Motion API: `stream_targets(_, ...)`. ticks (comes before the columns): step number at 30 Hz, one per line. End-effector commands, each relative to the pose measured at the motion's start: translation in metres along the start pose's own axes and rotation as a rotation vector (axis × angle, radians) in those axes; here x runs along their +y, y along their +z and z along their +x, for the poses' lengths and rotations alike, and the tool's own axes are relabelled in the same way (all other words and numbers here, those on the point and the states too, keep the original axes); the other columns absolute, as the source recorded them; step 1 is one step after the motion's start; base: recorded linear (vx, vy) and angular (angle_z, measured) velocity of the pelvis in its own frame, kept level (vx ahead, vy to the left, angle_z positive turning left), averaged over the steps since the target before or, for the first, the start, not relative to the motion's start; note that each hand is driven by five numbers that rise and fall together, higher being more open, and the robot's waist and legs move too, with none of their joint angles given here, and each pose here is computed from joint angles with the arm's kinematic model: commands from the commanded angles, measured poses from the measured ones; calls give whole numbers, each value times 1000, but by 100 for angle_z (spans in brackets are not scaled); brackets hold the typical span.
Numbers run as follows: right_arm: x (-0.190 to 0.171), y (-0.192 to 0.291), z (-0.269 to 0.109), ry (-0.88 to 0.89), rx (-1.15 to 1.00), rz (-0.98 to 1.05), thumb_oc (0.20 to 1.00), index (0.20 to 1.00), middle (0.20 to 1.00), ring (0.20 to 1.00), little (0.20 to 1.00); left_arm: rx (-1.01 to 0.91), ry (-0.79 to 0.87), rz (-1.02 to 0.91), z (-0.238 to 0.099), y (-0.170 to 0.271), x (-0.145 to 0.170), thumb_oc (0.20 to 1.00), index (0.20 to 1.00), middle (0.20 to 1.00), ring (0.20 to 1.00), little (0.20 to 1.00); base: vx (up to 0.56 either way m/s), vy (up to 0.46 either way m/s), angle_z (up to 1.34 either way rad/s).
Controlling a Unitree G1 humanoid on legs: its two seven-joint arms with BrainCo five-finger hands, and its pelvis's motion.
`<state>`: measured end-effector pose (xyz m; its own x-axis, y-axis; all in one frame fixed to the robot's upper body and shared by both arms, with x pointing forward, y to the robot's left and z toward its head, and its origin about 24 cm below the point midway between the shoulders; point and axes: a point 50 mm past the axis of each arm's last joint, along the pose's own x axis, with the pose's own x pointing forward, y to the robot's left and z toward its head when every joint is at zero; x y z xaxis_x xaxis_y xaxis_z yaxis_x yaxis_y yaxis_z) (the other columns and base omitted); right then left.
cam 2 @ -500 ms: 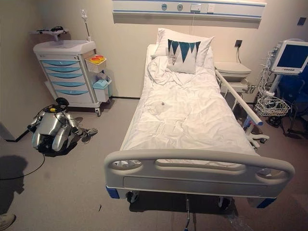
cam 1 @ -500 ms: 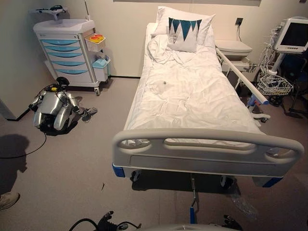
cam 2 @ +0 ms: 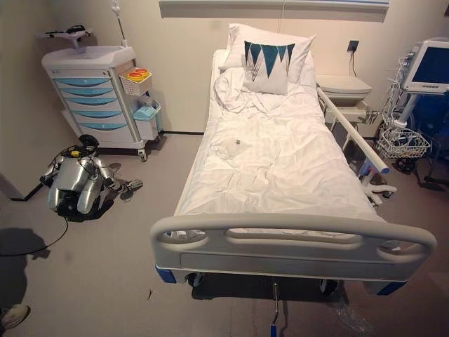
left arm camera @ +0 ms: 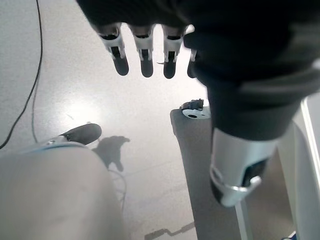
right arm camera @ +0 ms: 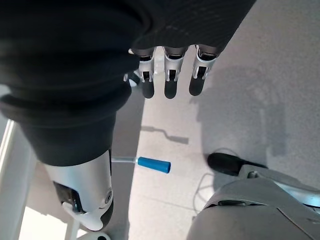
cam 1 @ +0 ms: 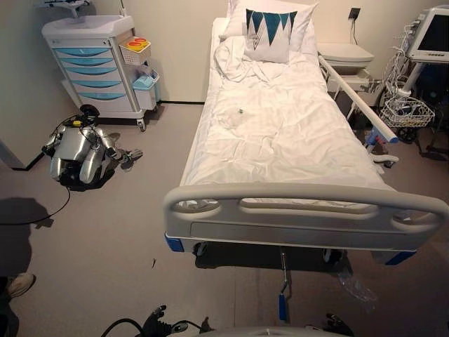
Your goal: Raise the hospital bed
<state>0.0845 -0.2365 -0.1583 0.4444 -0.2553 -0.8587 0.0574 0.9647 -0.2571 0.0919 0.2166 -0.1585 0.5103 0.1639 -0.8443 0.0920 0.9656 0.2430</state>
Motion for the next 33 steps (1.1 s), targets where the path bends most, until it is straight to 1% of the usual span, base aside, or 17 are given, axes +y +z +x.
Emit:
stream_targets(1, -5, 60, 10, -23, -176, 51, 1000, 1000, 1000, 1000, 1000, -137, 10, -101, 11, 45, 5, 1000, 1000, 1000, 1000, 1000, -140, 4, -1)
stream_targets(2, -5, 60, 10, -23, -176, 51, 1000, 1000, 1000, 1000, 1000, -138, 10, -101, 11, 45, 5, 1000, 1000, 1000, 1000, 1000, -378, 7, -6)
stream_targets(3, -2, 100, 10, -17, -314, 95, 1000, 1000, 1000, 1000, 1000, -280, 47, -131, 12, 79, 16, 1000, 1000, 1000, 1000, 1000, -360, -6, -5)
stream_targets(6, 0, 119, 7, -14, -385, 134, 1000, 1000, 1000, 1000, 1000, -370, 64, -172, 9, 100, 24, 1000, 1000, 1000, 1000, 1000, -180, -25, -10)
stream_targets(8, -2, 150, 0, -1, -515, 154, 1000, 1000, 1000, 1000, 1000, -571, 53, -178, -3, 141, 29, 1000, 1000, 1000, 1000, 1000, -127, -20, -3)
stream_targets(10, -4, 160, -4, -4, -563, 157, 1000, 1000, 1000, 1000, 1000, -630, 43, -182, -8, 154, 30, 1000, 1000, 1000, 1000, 1000, -128, -13, -3)
stream_targets(12, -9, 190, -16, -10, -688, 175, 1000, 1000, 1000, 1000, 1000, -817, 22, -207, -28, 192, 35, 1000, 1000, 1000, 1000, 1000, -174, -24, -1)
stream_targets(16, -16, 228, -31, -32, -822, 234, 1000, 1000, 1000, 1000, 1000, -1017, 14, -222, -55, 234, 40, 1000, 1000, 1000, 1000, 1000, -130, -13, -2)
stream_targets(19, -18, 251, -42, -36, -908, 262, 1000, 1000, 1000, 1000, 1000, -1143, -3, -238, -76, 256, 42, 1000, 1000, 1000, 1000, 1000, -104, 2, -5)
stream_targets(20, -18, 251, -42, -36, -908, 262, 1000, 1000, 1000, 1000, 1000, -1144, -2, -238, -76, 256, 42, 1000, 1000, 1000, 1000, 1000, -114, -3, 0)
stream_targets(21, -18, 264, -49, -38, -951, 279, 1000, 1000, 1000, 1000, 1000, -1251, -5, -211, -95, 272, 44, 1000, 1000, 1000, 1000, 1000, -67, -5, 0)
stream_targets(22, -18, 264, -49, -38, -952, 279, 1000, 1000, 1000, 1000, 1000, -1251, -4, -211, -96, 272, 45, 1000, 1000, 1000, 1000, 1000, -136, 3, 0)
stream_targets(23, -18, 279, -57, -36, -1003, 310, 1000, 1000, 1000, 1000, 1000, -1375, 2, -138, -120, 287, 49, 1000, 1000, 1000, 1000, 1000, -94, 14, 2)
stream_targets(26, -15, 301, -68, -25, -1058, 344, 1000, 1000, 1000, 1000, 1000, -1547, -19, -42, -156, 308, 49, 1000, 1000, 1000, 1000, 1000, -94, 26, -3)
stream_targets(28, -13, 305, -70, -17, -1069, 339, 1000, 1000, 1000, 1000, 1000, -1578, -36, -8, -163, 311, 47, 1000, 1000, 1000, 1000, 1000, -46, 16, -6)
stream_targets(30, -14, 317, -80, -1, -1118, 330, 1000, 1000, 1000, 1000, 1000, -1676, -104, 85, -186, 319, 38, 1000, 1000, 1000, 1000, 1000, -55, 17, -1)
stream_targets(33, -15, 328, -88, 17, -1154, 303, 1000, 1000, 1000, 1000, 1000, -1700, -192, 191, -199, 322, 33, 1000, 1000, 1000, 1000, 1000, -34, 22, 1)
